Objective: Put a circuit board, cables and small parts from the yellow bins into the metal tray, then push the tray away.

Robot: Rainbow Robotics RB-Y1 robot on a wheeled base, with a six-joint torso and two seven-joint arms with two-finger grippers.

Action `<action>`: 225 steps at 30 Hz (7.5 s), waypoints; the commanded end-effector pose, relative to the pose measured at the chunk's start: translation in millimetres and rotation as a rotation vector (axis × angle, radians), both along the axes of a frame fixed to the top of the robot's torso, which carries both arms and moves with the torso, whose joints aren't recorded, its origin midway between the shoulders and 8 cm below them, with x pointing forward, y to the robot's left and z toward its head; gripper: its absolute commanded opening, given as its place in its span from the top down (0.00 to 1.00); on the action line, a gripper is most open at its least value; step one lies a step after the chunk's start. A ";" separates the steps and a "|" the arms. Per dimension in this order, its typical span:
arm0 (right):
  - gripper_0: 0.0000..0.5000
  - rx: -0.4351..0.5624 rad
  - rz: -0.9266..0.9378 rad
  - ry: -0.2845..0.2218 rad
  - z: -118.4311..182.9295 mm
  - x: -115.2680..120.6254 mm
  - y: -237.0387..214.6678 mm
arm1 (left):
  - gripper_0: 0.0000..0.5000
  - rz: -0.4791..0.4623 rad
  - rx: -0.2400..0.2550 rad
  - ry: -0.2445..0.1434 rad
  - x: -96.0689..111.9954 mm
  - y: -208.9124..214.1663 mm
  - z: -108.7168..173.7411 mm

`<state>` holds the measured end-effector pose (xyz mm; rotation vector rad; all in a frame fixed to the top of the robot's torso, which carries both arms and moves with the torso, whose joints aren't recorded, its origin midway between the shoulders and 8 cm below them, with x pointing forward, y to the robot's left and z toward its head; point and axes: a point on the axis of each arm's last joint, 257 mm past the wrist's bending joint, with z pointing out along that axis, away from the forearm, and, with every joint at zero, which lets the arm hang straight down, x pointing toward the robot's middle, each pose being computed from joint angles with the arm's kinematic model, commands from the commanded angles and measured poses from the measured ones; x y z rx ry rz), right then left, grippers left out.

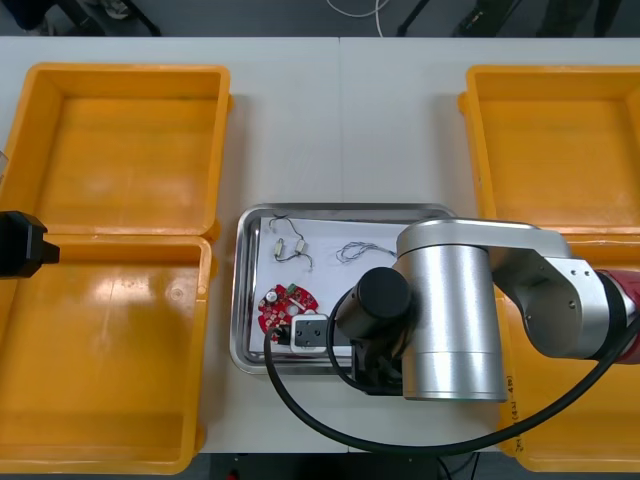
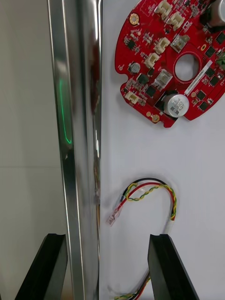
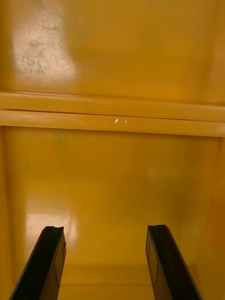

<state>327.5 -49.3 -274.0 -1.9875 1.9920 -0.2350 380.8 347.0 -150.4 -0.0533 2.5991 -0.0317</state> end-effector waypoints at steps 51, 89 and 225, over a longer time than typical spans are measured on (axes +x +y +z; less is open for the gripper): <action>0.03 -0.033 0.058 -0.067 -60.5 -20.6 25.0 | 0.00 -0.062 0.094 -0.016 -6.0 16.3 11.4; 1.00 0.025 -0.005 -0.116 -42.6 8.8 41.1 | 0.00 -0.062 0.094 -0.016 -6.0 16.3 11.4; 1.00 0.158 0.050 -0.590 94.5 294.4 18.7 | 0.00 -0.062 0.094 -0.016 -6.0 16.3 11.4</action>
